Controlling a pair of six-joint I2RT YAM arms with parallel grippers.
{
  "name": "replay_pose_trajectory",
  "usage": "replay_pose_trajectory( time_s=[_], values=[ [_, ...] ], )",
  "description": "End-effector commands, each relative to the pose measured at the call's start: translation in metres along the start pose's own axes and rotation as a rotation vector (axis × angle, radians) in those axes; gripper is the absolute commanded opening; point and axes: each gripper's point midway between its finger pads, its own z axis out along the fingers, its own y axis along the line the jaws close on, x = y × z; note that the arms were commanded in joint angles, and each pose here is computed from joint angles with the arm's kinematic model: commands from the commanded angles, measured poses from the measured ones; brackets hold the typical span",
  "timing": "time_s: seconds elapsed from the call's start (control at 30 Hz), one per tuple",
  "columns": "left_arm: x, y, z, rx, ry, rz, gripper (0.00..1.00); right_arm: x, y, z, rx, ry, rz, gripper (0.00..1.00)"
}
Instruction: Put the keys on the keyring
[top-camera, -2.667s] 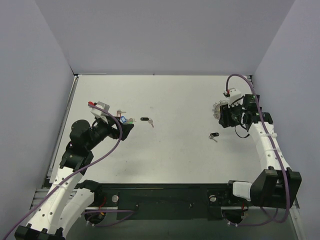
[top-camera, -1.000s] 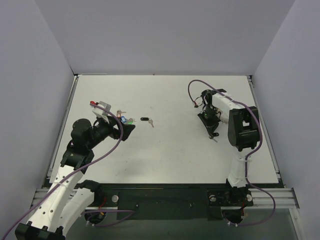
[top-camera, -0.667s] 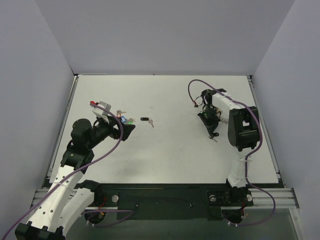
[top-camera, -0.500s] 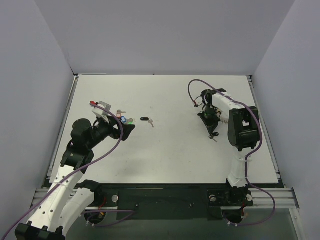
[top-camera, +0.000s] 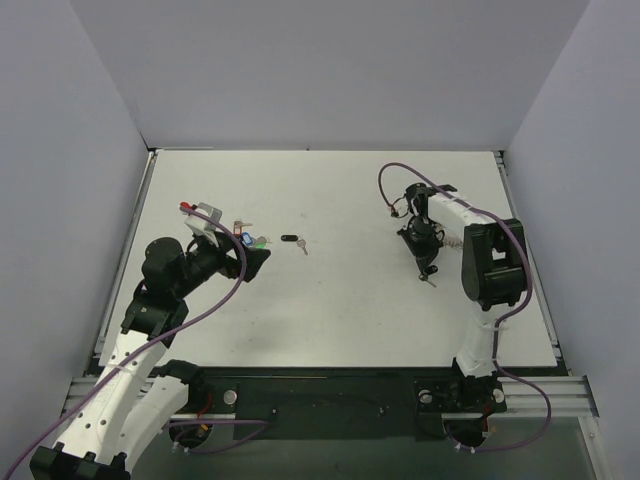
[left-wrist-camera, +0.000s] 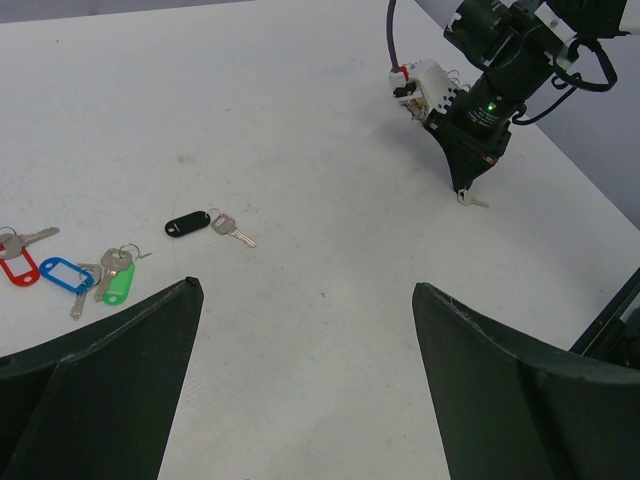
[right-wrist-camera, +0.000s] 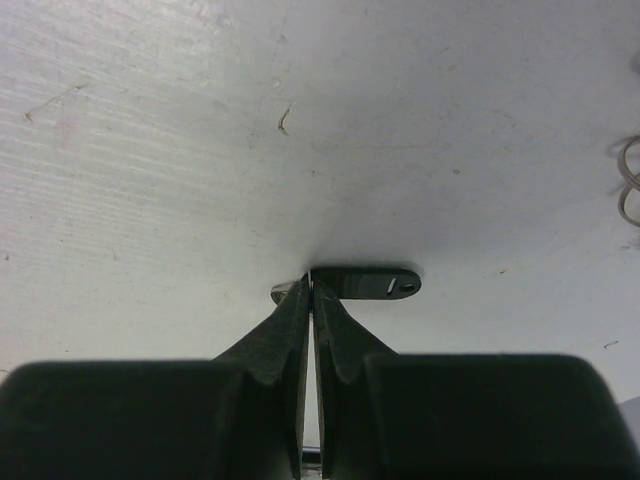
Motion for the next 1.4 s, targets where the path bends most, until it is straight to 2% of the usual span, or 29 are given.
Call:
replay_pose_trajectory(
  time_s=[0.0,0.43,0.53,0.57,0.97,1.23,1.3,1.33,1.37],
  values=[
    [-0.020,-0.008,-0.002,0.027,-0.058,0.040,0.97,-0.001,-0.002,-0.014,0.014,-0.088,0.035,0.00],
    [-0.021,-0.008,-0.002,0.025,-0.058,0.040,0.97,-0.001,-0.003,-0.009,0.048,-0.214,0.073,0.00],
    [-0.021,-0.008,-0.002,0.024,-0.060,0.040,0.97,-0.001,-0.003,-0.007,0.058,-0.254,0.088,0.00],
    [-0.020,-0.007,-0.002,0.025,-0.056,0.038,1.00,-0.002,-0.004,-0.009,0.062,-0.270,0.089,0.00],
    [-0.022,-0.008,-0.003,0.026,-0.064,0.042,1.00,-0.004,-0.008,-0.009,0.104,-0.433,0.128,0.00],
    [-0.022,-0.009,-0.004,0.026,-0.066,0.044,1.00,0.002,-0.005,-0.002,0.085,-0.417,0.129,0.00],
    [-0.023,-0.009,-0.004,0.025,-0.069,0.044,1.00,0.002,-0.004,-0.002,0.062,-0.412,0.136,0.05],
    [-0.023,-0.009,-0.005,0.025,-0.069,0.045,1.00,0.002,-0.004,-0.004,0.055,-0.415,0.145,0.16],
    [-0.024,-0.010,-0.004,0.027,-0.070,0.046,1.00,0.000,-0.005,-0.006,0.049,-0.425,0.149,0.17]
  ],
)
